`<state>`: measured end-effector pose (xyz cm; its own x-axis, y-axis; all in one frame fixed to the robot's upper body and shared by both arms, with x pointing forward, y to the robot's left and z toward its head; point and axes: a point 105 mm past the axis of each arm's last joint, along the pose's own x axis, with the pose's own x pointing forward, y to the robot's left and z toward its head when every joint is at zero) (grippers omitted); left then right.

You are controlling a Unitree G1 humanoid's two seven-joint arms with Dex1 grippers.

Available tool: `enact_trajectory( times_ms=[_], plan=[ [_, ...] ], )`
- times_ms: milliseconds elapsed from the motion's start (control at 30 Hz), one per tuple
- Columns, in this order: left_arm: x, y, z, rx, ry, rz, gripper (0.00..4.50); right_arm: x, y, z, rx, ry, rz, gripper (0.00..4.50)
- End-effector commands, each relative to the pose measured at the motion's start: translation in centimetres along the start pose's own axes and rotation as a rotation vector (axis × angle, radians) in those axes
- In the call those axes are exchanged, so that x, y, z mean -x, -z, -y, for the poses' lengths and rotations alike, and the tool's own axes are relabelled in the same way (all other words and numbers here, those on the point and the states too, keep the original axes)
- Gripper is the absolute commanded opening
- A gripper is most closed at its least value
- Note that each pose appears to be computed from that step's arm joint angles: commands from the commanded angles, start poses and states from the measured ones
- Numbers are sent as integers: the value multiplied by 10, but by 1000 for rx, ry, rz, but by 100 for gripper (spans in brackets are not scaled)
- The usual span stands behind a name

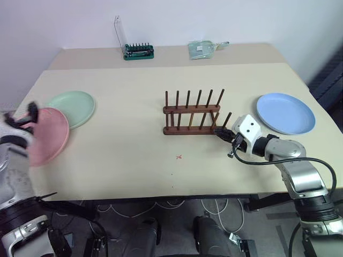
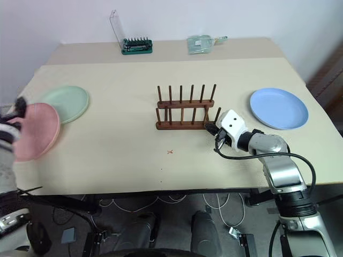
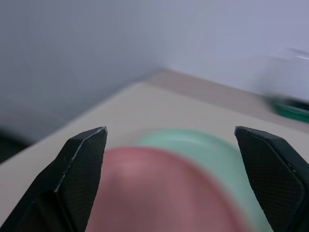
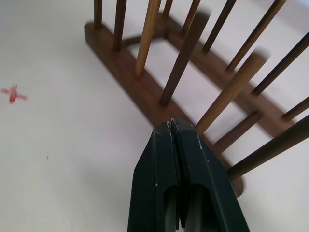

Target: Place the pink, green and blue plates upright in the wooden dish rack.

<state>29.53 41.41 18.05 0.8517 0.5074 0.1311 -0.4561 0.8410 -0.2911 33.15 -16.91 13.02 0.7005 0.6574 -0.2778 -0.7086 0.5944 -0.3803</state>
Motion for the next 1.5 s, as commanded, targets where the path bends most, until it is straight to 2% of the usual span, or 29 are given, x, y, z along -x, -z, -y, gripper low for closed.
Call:
enact_trajectory(
  times_ms=[33, 100, 233, 367, 533, 633, 833, 1100, 1267, 1333, 1367, 1400, 1433, 1467, 1500],
  plan=[
    [5, 7, -47, 49, -214, -71, 447, -4, -18, 2, 45, -11, 60, 0],
    [15, 33, -72, 152, -324, -195, 447, -6, -20, 3, 48, -19, 68, 0],
    [26, 58, -66, 240, -312, -302, 447, -7, -22, 2, 56, -27, 75, 0],
    [32, 69, -74, 382, -382, -320, 447, -5, -21, 3, 57, -25, 78, 0],
    [30, 81, -59, 385, -329, -393, 447, -2, -15, 2, 55, -18, 66, 0],
    [27, 82, -53, 383, -303, -405, 313, -2, -15, 2, 53, -15, 67, 0],
    [23, 80, -48, 356, -281, -411, 4, -1, -12, 0, 49, -9, 65, 0],
    [24, 79, -50, 367, -268, -381, 4, 0, -14, -1, 45, -9, 73, 0],
    [15, 42, -30, 411, -137, -194, 4, 4, -24, 1, 102, -25, 80, 0],
    [11, 26, -13, 375, -64, -143, 4, 5, -34, 1, 119, -46, 96, 0],
    [7, 15, 7, 332, 5, -125, 4, 3, -47, 3, 106, -55, 125, 0],
    [5, 9, 20, 303, 49, -114, 0, 3, -55, 4, 94, -63, 144, 54],
    [2, 0, 37, 281, 100, -91, 0, 2, -67, 2, 100, -81, 176, 79],
    [0, -6, 48, 267, 132, -74, 0, 1, -75, 1, 105, -94, 196, 137],
    [0, -9, 52, 263, 144, -64, 0, 1, -79, -1, 109, -102, 205, 175]
  ],
)
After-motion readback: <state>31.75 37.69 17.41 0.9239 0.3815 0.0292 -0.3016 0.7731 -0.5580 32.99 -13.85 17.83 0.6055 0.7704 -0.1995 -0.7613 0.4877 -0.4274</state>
